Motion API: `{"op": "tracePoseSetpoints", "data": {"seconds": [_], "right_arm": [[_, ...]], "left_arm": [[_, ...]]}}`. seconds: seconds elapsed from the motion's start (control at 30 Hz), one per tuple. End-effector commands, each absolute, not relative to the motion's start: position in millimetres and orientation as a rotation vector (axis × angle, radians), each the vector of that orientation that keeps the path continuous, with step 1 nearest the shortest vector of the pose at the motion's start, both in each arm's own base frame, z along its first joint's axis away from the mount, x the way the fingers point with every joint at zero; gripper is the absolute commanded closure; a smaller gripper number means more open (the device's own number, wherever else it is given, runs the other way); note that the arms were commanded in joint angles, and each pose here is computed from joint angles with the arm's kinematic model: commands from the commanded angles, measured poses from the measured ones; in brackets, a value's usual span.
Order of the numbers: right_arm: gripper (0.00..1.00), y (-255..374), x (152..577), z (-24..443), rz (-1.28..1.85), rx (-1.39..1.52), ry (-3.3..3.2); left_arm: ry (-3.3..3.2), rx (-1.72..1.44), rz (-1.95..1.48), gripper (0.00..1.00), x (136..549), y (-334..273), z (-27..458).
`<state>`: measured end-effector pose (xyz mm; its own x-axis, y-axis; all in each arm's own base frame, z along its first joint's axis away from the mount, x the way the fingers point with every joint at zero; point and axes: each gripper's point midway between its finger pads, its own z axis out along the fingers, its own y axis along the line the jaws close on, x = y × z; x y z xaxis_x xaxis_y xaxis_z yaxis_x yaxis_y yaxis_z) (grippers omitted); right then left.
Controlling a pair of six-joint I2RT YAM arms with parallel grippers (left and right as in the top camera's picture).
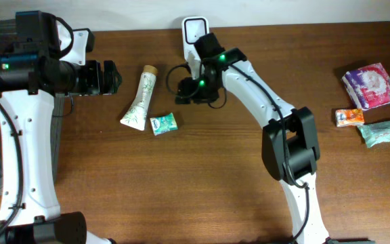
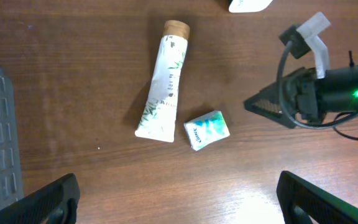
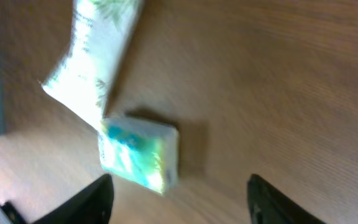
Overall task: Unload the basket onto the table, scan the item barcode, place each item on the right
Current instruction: 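Reach the right gripper to the small green packet and grasp it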
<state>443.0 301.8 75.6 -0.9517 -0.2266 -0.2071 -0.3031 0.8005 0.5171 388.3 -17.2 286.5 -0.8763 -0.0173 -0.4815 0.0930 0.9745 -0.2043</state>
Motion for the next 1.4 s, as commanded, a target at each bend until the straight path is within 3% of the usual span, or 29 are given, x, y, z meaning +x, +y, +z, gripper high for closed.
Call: {"op": "tracePoseSetpoints", "data": {"seconds": [0.0,0.1,0.27,0.37,0.53,0.63,0.77,0.93,1.07,1.17,1.37], "right_arm": [[0.34,328,450,93,0.914,-0.506,2.73],[0.36,346,454,79,0.927,-0.548,2.69],[0.56,375,435,63,0.919,-0.735,2.649],[0.57,384,424,41,0.827,-0.78,2.684],[0.58,361,413,21,0.669,-0.762,2.812],[0.66,332,392,21,0.596,-0.73,2.964],[0.56,313,369,50,0.566,-0.717,3.05],[0.47,304,384,55,0.507,-0.686,3.013],[0.46,309,396,53,0.574,-0.681,2.966],[0.46,323,388,51,0.715,-0.823,2.917],[0.47,326,380,26,0.757,-0.829,2.973]], "left_arm": [[2.619,0.06,-0.316,0.01,388,-19,288],[2.619,0.06,-0.316,0.01,388,-19,288],[2.619,0.06,-0.316,0.01,388,-19,288],[2.619,0.06,-0.316,0.01,388,-19,288],[2.619,0.06,-0.316,0.01,388,-19,288],[2.619,0.06,-0.316,0.01,388,-19,288],[2.619,0.06,-0.316,0.01,388,-19,288],[2.619,0.06,-0.316,0.01,388,-19,288],[2.619,0.06,-0.316,0.01,388,-19,288],[2.619,0.06,-0.316,0.01,388,-19,288],[2.619,0.06,-0.316,0.01,388,-19,288]]}}
